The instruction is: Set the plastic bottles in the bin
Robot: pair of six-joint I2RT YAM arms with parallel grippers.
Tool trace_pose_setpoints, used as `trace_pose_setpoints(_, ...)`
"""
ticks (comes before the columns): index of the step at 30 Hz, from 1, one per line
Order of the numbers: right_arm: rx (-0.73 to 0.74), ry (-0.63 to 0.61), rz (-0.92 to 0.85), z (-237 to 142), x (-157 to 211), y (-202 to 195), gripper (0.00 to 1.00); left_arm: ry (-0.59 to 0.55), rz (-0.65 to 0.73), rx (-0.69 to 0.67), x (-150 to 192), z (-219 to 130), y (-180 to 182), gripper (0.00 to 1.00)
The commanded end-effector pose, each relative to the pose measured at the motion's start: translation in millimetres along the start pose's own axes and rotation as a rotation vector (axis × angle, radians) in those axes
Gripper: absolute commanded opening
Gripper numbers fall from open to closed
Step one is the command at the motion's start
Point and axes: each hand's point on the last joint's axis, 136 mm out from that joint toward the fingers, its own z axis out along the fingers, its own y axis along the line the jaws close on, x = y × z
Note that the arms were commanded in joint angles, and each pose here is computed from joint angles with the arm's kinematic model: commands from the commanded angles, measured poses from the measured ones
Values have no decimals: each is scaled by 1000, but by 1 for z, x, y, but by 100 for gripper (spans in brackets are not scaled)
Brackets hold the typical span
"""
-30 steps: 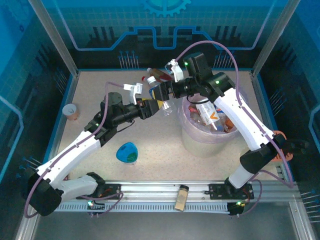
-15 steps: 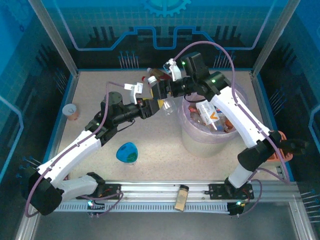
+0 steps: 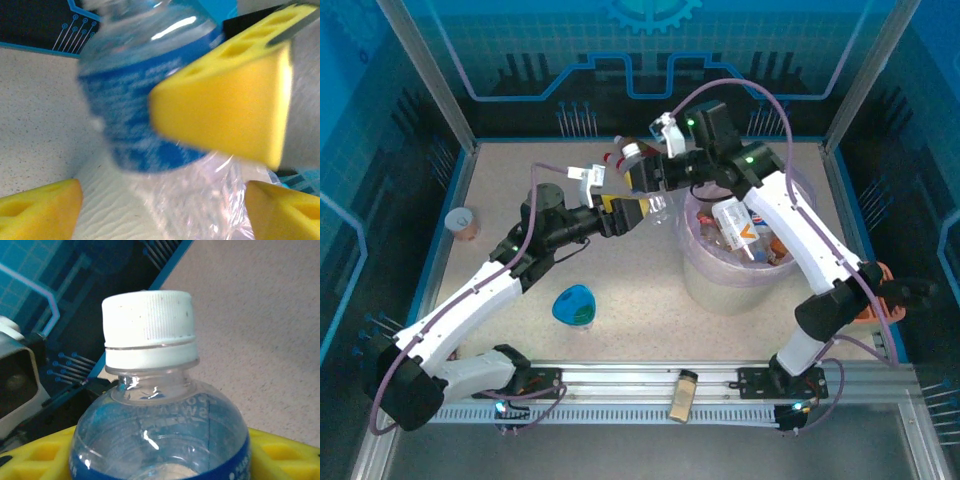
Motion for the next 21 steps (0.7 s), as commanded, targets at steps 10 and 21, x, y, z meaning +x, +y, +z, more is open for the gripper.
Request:
trace_pose_setpoints(10,341,-324,-109,-182,-34,-50,49,-79,-161,-312,-10,-3,72,92)
trace_pose_setpoints(21,635,-96,-46,-197,37,-143,42,-63,-296,-478,-1,25,136,90)
